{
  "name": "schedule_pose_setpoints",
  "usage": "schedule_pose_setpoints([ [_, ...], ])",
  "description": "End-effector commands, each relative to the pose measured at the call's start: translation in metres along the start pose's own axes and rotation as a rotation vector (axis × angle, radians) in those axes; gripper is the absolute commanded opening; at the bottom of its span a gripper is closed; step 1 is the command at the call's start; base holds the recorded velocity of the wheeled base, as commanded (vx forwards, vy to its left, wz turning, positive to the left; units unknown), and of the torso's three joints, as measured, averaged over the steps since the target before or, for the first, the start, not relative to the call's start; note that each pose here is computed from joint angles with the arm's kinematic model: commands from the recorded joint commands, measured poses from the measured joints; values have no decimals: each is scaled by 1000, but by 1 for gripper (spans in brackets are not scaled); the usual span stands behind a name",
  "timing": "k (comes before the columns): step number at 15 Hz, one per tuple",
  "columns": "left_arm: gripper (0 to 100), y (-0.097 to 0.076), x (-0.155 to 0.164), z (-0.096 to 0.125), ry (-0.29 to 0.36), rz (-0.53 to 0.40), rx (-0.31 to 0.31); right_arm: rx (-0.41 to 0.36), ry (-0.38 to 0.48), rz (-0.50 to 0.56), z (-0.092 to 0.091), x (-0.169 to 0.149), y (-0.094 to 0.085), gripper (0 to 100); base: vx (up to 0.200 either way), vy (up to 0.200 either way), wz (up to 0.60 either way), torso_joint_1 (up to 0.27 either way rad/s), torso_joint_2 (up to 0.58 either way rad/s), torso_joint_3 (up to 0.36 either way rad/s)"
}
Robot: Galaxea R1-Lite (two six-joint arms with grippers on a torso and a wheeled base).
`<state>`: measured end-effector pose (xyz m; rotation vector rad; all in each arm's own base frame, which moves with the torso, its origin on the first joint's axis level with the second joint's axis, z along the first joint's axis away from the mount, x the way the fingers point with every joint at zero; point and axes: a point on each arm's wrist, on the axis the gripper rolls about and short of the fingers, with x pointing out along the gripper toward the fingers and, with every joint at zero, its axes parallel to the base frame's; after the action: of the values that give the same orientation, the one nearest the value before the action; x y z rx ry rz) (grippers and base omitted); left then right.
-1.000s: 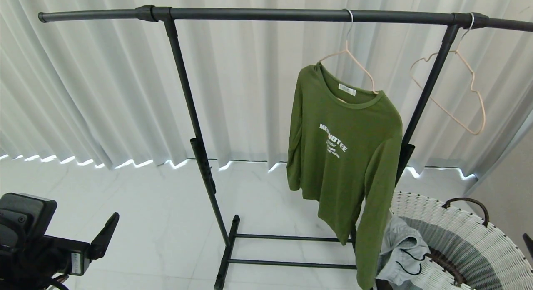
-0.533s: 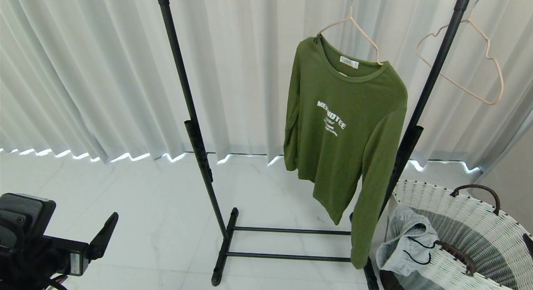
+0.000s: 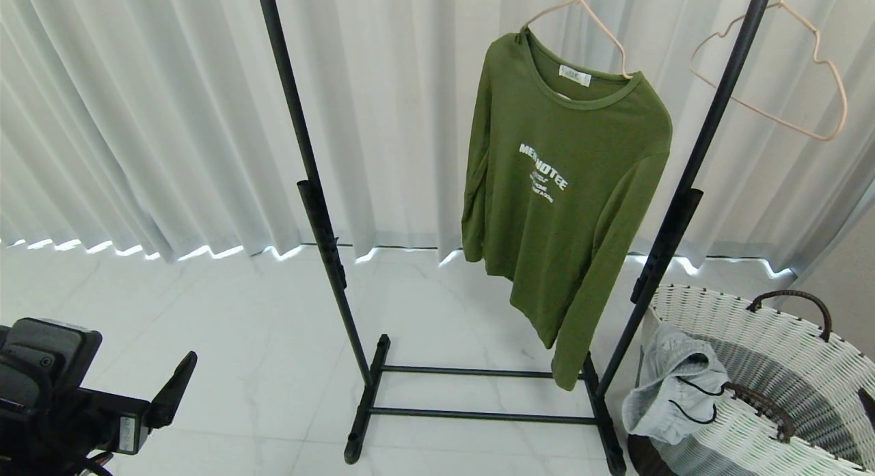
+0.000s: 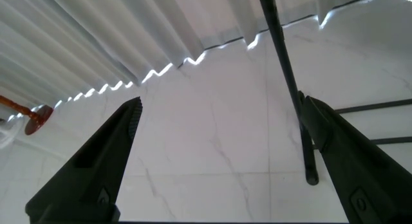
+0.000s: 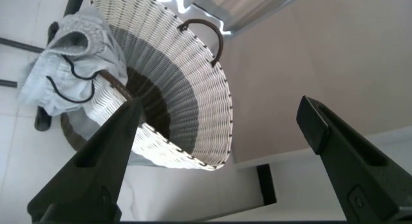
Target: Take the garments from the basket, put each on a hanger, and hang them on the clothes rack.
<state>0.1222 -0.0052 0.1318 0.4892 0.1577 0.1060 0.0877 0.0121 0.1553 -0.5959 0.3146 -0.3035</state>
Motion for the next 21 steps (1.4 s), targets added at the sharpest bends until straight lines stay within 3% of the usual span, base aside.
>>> schedule_pose_setpoints([
  [1, 100, 0, 0, 0, 0, -3, 0, -12, 2, 1, -4, -2, 1, 100, 0, -200, 0, -2, 17, 2],
  [8, 100, 0, -1, 1, -10, -6, 2, -40, -13, -9, -20, -13, -1, 100, 0, -200, 0, 2, 0, 7],
  [17, 100, -1, 0, 2, -13, -13, -4, -57, -10, 32, -20, -9, 3, 100, 0, 0, 0, 0, 0, 0],
  [21, 100, -4, 0, 3, -29, -46, 2, -90, 17, 91, -20, -2, 10, 100, 200, 0, 0, 2, 0, 8],
])
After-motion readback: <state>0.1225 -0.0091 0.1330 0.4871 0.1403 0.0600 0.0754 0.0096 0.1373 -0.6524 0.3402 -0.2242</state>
